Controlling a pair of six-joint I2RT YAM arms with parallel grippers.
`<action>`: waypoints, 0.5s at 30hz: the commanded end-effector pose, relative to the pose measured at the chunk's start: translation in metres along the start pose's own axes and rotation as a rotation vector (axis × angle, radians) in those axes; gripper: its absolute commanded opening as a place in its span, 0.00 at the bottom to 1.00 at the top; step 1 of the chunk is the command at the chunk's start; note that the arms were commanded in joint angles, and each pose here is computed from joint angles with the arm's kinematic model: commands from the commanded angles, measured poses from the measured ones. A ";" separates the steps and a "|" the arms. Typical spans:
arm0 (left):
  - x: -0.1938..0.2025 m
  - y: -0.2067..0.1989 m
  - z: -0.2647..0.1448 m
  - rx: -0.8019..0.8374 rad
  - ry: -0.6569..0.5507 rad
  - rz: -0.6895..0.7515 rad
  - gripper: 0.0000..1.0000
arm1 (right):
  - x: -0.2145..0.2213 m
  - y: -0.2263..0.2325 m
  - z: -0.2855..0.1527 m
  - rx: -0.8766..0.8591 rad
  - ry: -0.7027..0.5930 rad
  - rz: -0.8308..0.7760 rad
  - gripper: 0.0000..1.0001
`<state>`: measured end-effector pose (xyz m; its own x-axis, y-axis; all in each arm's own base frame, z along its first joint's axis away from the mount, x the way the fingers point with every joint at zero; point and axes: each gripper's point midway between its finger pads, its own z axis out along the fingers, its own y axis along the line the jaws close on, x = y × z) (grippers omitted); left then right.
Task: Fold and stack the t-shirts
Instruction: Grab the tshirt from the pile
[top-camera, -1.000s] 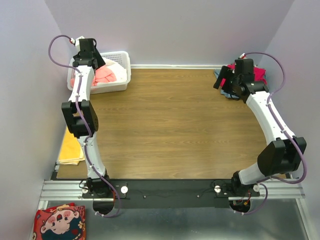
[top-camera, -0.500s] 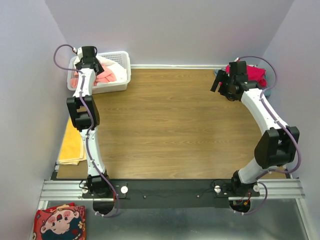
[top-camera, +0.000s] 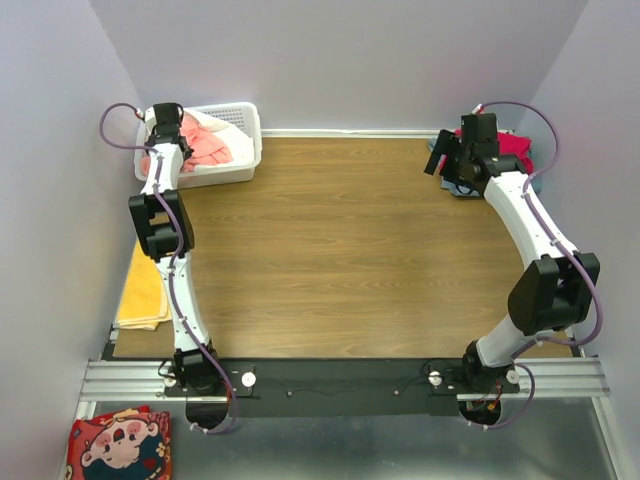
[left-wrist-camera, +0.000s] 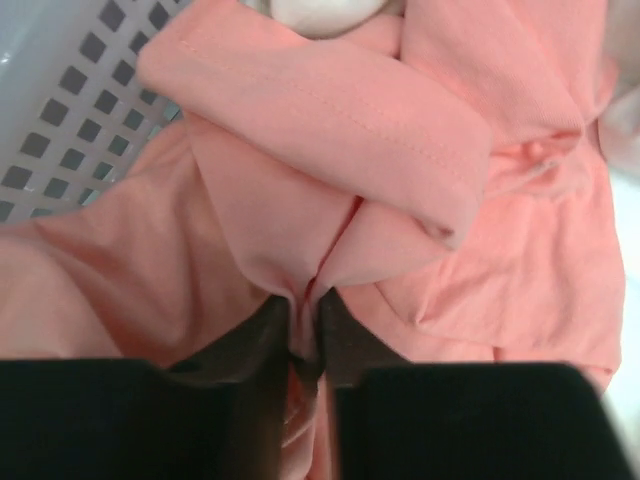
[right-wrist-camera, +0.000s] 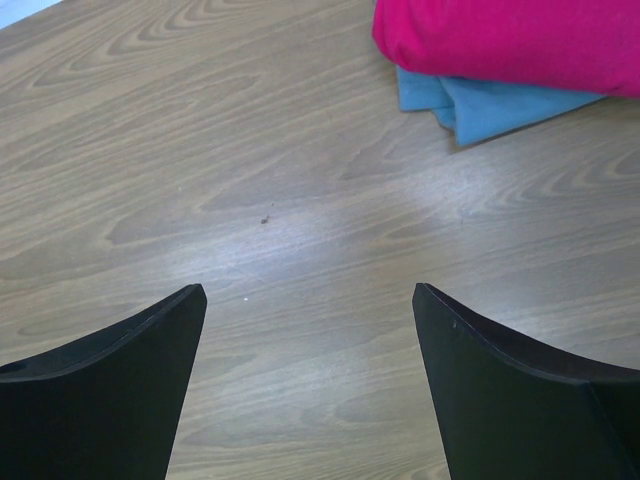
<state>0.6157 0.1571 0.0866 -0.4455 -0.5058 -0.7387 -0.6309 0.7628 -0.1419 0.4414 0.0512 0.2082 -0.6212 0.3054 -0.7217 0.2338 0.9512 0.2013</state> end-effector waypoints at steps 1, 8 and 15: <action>0.003 0.008 0.013 0.000 0.004 -0.012 0.08 | -0.010 -0.003 -0.005 0.037 -0.019 -0.022 0.93; -0.016 -0.002 -0.008 0.054 -0.019 -0.007 0.00 | -0.006 -0.004 -0.004 0.038 -0.010 -0.016 0.93; -0.056 -0.017 -0.058 0.107 -0.120 -0.001 0.00 | 0.000 -0.004 -0.005 0.033 0.003 -0.007 0.93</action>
<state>0.6128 0.1557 0.0918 -0.4491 -0.5025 -0.7388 -0.6066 0.7786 -0.1608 0.4410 0.0474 0.2120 -0.6188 0.2962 -0.7276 0.2413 0.9531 0.1828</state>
